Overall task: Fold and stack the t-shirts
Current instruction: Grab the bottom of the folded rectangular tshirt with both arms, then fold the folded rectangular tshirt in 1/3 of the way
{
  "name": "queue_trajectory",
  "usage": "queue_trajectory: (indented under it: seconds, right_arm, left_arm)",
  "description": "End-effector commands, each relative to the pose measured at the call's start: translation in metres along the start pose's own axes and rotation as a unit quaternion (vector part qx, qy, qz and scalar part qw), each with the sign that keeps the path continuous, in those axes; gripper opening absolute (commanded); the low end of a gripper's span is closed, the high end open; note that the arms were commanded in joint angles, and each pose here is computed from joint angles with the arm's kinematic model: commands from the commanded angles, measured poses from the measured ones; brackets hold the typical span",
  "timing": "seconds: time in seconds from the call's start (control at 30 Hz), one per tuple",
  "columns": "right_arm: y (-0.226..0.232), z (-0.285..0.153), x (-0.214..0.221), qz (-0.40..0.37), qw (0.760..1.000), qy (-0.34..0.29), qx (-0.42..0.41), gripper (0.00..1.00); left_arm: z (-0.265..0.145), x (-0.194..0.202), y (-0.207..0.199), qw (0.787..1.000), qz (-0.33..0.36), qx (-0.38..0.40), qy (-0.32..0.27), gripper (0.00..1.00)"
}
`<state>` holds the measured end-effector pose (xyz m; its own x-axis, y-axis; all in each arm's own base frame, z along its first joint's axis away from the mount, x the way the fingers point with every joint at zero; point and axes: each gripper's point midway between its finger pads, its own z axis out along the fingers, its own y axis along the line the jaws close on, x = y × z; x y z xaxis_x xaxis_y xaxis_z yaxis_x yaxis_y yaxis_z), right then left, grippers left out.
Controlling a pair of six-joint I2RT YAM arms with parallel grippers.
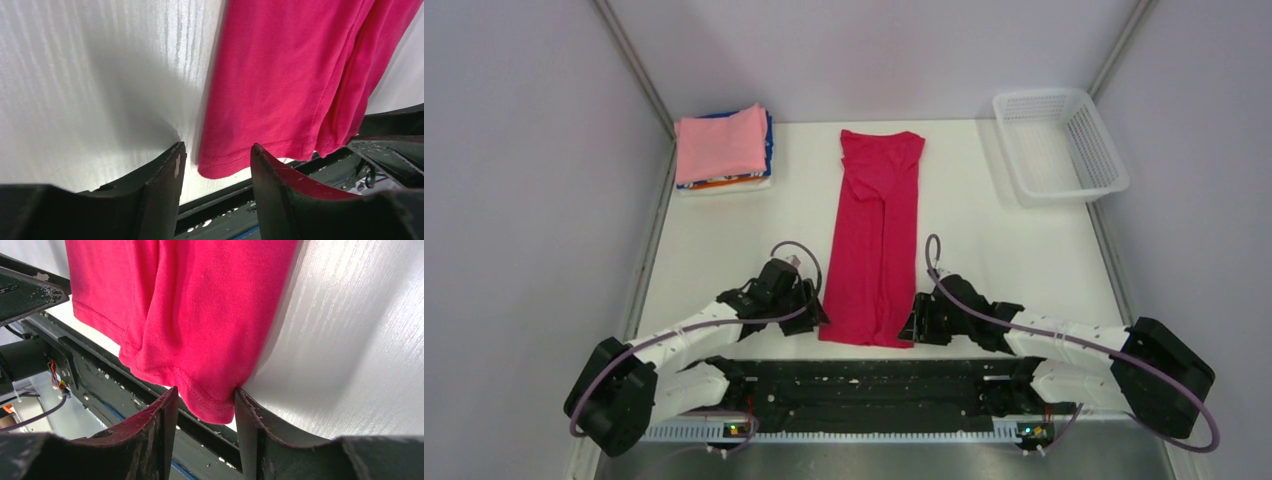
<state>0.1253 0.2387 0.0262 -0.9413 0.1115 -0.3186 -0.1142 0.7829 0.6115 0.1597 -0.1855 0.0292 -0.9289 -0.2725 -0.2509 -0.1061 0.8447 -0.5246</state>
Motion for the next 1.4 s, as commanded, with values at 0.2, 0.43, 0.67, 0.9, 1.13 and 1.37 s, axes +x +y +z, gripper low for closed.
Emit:
queue_trajectory:
  seconds: [0.2,0.43,0.67,0.9,1.13,1.37]
  right_arm:
    - [-0.012,0.005,0.009,0.019,1.0,0.015,0.017,0.23]
    - [-0.006,-0.008,0.039,0.019,0.998,0.057,-0.028,0.05]
    - [0.015,-0.017,0.015,0.009,0.999,0.017,-0.043,0.03]
    - [0.034,-0.023,-0.018,0.002,0.999,-0.005,-0.046,0.01]
    - [0.048,-0.03,-0.074,-0.004,0.997,-0.05,-0.063,0.0]
    - [0.056,-0.029,-0.139,0.003,0.993,-0.102,-0.067,0.0]
  left_arm:
    - [0.016,0.021,0.002,0.999,-0.004,-0.008,0.036,0.02]
    - [-0.004,0.056,-0.017,0.998,-0.01,0.02,0.057,0.0]
    - [-0.021,0.039,-0.055,0.996,0.022,0.077,0.037,0.0]
    - [-0.023,0.003,-0.079,0.998,0.043,0.051,-0.008,0.0]
    - [-0.013,-0.046,-0.088,0.999,0.021,0.008,-0.047,0.0]
    - [-0.003,-0.1,-0.099,0.998,-0.004,0.021,-0.066,0.0]
